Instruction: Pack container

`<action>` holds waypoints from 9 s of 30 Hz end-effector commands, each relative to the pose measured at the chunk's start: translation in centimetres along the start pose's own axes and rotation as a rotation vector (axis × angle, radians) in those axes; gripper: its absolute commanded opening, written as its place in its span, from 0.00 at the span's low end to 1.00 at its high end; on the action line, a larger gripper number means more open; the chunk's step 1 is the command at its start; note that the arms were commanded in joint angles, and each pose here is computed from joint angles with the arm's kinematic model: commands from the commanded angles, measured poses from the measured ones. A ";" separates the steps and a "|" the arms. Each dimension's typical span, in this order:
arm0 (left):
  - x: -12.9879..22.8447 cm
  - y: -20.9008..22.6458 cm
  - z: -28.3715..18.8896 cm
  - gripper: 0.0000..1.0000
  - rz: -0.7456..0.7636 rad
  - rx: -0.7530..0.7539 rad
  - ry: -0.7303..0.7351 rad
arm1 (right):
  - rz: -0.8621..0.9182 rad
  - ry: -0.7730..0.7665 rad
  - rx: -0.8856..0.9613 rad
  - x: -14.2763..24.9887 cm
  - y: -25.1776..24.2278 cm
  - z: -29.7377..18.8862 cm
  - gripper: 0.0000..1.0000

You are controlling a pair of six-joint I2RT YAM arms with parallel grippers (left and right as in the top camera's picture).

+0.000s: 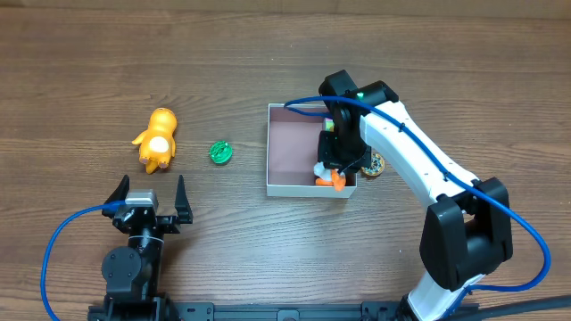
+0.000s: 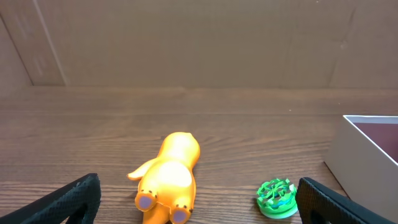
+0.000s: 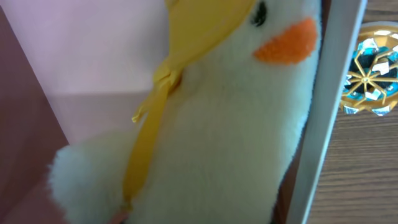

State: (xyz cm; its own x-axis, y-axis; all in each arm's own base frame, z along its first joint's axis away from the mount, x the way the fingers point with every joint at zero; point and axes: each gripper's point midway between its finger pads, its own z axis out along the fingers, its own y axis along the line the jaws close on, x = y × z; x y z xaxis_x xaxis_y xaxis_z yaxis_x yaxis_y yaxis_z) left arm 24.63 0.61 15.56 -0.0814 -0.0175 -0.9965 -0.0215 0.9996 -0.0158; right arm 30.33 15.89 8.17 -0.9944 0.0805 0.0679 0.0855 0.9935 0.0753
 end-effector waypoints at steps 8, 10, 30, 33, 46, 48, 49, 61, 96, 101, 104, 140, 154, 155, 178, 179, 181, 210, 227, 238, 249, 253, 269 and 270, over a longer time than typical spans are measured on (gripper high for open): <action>0.0 0.2 0.0 1.00 0.022 -0.012 -0.003 | 0.048 -0.007 -0.010 0.1 0.3 -0.2 0.29; 0.0 0.2 0.0 1.00 0.022 -0.012 -0.003 | 0.048 -0.007 -0.010 0.1 0.3 -0.2 0.30; 0.0 0.2 0.0 1.00 0.022 -0.012 -0.003 | 0.048 -0.014 0.006 0.0 0.0 -0.2 0.50; 0.0 0.2 0.0 1.00 0.022 -0.012 -0.003 | 0.047 -0.031 0.016 -0.4 -0.2 -0.2 0.48; 0.0 0.2 0.0 1.00 0.022 -0.012 -0.003 | 0.047 -0.043 0.027 -0.6 -0.3 -0.2 0.22; 0.0 0.2 0.0 1.00 0.022 -0.012 -0.003 | 0.048 -0.036 0.041 -0.4 -0.6 -0.2 0.22; 0.0 0.2 0.0 1.00 0.022 -0.012 -0.003 | 0.048 -0.036 0.048 -0.4 -0.8 -0.2 0.22; 0.0 0.2 0.0 1.00 0.022 -0.012 -0.003 | 0.048 -0.038 0.055 -0.4 -0.9 -0.2 0.39; 0.0 0.2 0.0 1.00 0.022 -0.012 -0.003 | 0.048 -0.064 0.083 -1.0 -1.2 -2.0 0.66; 0.0 0.2 0.0 1.00 0.022 -0.012 -0.003 | 0.048 -0.067 0.082 -1.0 -1.1 -2.0 0.70; 0.0 0.2 0.0 1.00 0.022 -0.012 -0.003 | 0.048 -0.068 0.082 -1.1 -1.1 -2.0 0.72; 0.0 0.2 0.0 1.00 0.022 -0.012 -0.003 | -0.036 -0.174 0.036 -3.4 0.5 -6.3 0.10; 0.0 0.2 0.0 1.00 0.022 -0.012 -0.003 | -0.043 -0.038 -0.021 -0.7 0.9 -2.6 0.04; 0.0 0.2 0.0 1.00 0.022 -0.012 -0.003 | -0.053 -0.033 -0.029 -0.6 1.0 -2.6 0.04; 0.0 0.2 0.0 1.00 0.022 -0.012 -0.003 | -0.103 -0.048 -0.105 -1.1 2.5 -2.5 0.04; 0.0 0.2 0.0 1.00 0.022 -0.012 -0.003 | -0.102 -0.049 -0.106 -1.2 2.5 -2.3 0.04; 0.0 0.2 0.0 1.00 0.022 -0.012 -0.003 | -0.102 -0.050 -0.102 -1.2 2.3 -1.4 0.04; 0.0 0.2 0.0 1.00 0.022 -0.012 -0.003 | -0.108 -0.031 0.016 -0.3 -0.5 1.8 0.04; 0.0 0.2 0.0 1.00 0.022 -0.012 -0.003 | -0.106 -0.049 0.072 -0.6 -1.4 1.7 0.04; 0.0 0.2 0.0 1.00 0.022 -0.012 -0.003 | -0.107 -0.056 0.058 -0.8 -1.1 1.5 0.05; 0.0 0.2 0.0 1.00 0.022 -0.012 -0.003 | -0.116 -0.207 -0.017 -4.5 1.6 -3.6 0.10; 0.0 0.2 0.0 1.00 0.022 -0.012 -0.003 | -0.120 -0.253 -0.039 -5.4 2.3 -6.0 0.14; 0.0 0.2 0.0 1.00 0.022 -0.012 -0.003 | 0.139 -0.266 0.220 -7.4 -10.6 -10.7 0.38; 0.0 0.2 0.0 1.00 0.022 -0.012 -0.003 | 0.153 -0.258 0.212 -7.4 -11.1 -10.7 0.37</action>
State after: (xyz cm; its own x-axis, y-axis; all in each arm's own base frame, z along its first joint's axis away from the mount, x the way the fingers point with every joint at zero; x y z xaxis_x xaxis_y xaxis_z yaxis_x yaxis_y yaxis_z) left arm 24.63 0.61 15.56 -0.0814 -0.0175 -0.9965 -0.0215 0.9996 -0.0158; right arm 37.05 5.13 16.53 -0.9691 0.1839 -0.1646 0.2044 0.9717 -0.1182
